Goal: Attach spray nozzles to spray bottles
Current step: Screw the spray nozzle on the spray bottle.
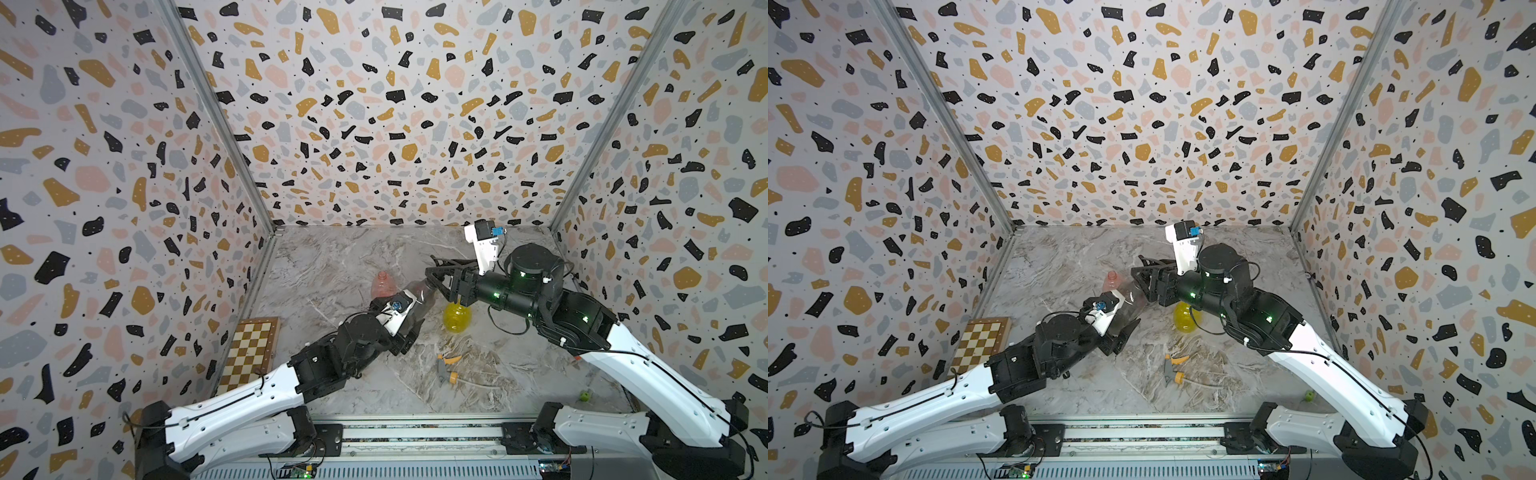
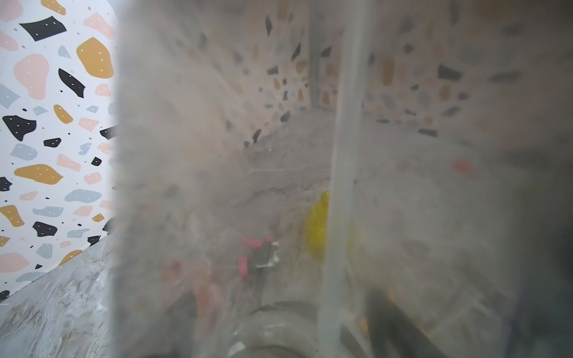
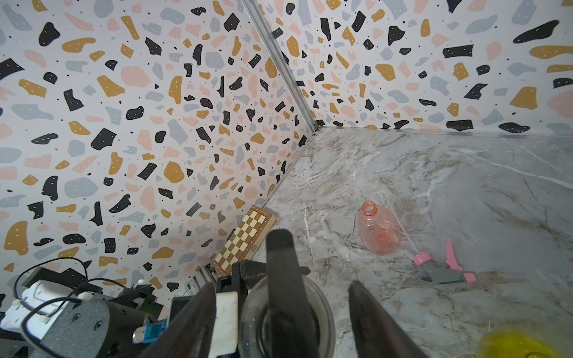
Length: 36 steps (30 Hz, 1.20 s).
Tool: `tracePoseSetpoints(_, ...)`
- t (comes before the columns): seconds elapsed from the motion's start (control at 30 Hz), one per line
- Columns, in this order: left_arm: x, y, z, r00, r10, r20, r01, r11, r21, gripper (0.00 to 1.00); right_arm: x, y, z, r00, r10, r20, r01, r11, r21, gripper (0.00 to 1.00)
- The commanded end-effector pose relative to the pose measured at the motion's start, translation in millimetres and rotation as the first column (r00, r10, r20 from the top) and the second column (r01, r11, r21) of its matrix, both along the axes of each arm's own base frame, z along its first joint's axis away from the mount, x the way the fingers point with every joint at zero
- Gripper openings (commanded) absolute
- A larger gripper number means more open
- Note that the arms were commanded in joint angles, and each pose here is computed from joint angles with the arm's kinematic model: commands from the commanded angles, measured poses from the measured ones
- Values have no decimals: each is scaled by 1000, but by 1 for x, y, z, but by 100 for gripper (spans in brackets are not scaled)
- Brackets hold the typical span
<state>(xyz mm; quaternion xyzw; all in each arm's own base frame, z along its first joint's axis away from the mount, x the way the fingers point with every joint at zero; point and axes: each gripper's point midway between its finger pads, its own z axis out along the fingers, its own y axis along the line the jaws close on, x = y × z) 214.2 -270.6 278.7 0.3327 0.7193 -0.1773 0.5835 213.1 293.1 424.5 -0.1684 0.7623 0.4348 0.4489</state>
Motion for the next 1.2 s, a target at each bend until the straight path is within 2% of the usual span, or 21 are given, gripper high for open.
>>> tracePoseSetpoints(0.0,-12,-12,37,992,-79,97,90,990,-109,0,-5,-3,16,999,12,38,-12,1000,10,70)
tracePoseSetpoints(0.47,-15,-15,42,984,-102,147,125,978,-164,0,-23,0,40,988,93,124,-99,994,44,75)
tracePoseSetpoints(0.77,-22,-8,51,977,-125,174,165,957,-239,0,-36,-6,50,977,124,172,-134,990,50,77)
tracePoseSetpoints(1.17,-13,-2,51,983,-104,153,144,950,-279,0,-54,-5,54,972,143,187,-152,988,35,78)
